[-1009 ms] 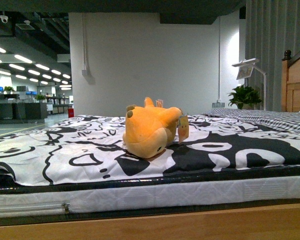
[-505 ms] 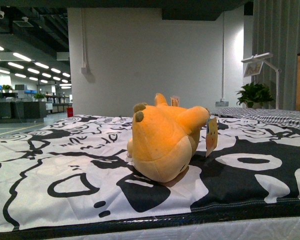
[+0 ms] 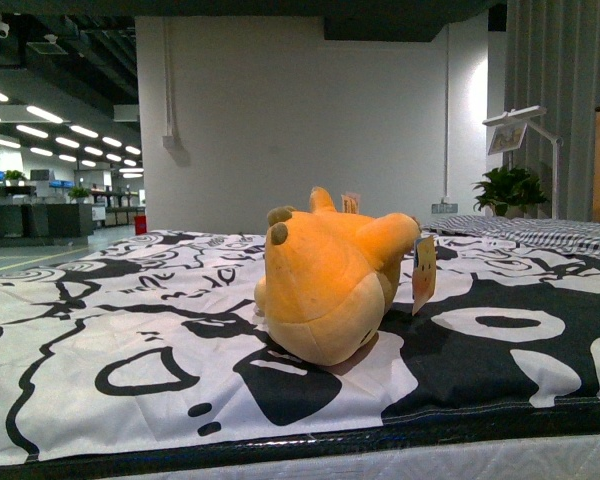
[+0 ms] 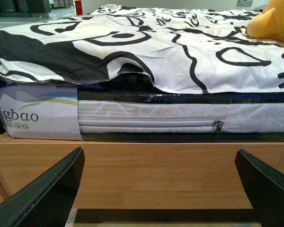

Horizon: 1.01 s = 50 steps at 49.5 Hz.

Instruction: Put away toys

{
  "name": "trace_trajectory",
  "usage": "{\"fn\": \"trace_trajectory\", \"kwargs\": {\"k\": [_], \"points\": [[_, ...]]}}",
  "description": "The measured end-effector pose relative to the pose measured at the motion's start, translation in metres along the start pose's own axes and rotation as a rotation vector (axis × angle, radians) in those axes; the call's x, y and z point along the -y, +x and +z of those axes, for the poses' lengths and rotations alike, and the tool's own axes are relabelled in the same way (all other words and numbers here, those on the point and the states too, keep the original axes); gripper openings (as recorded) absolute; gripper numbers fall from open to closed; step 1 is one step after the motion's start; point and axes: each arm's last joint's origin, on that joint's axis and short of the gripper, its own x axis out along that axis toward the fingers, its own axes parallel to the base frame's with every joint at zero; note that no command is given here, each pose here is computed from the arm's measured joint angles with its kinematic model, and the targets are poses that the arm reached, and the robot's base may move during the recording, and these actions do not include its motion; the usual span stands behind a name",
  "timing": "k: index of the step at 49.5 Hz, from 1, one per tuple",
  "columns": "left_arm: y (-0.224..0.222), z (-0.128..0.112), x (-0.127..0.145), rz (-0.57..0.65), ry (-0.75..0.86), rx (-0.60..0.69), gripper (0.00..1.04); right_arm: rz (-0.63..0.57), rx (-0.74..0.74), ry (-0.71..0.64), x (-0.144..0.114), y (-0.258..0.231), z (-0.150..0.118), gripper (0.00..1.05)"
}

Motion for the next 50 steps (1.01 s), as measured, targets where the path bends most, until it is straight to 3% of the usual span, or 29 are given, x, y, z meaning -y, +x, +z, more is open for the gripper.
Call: {"fn": "trace_trajectory", "kwargs": {"k": [11,20,38,50], "points": [[0.000,0.000,0.000,0.000,0.000,0.000,0.99,0.023,0.027,-0.016,-0.041,0.054,0.036,0.98],[0.000,0.000,0.000,0.000,0.000,0.000,0.99,0.029,0.026,-0.056,-0.092,0.099,0.060,0.98],[0.000,0.000,0.000,0.000,0.000,0.000,0.99,0.017,-0.029,-0.151,-0.158,0.144,0.062,0.98],[0.000,0.000,0.000,0.000,0.000,0.000,0.99,-0.017,-0.048,-0.233,-0.184,0.161,0.052,0.98]]}}
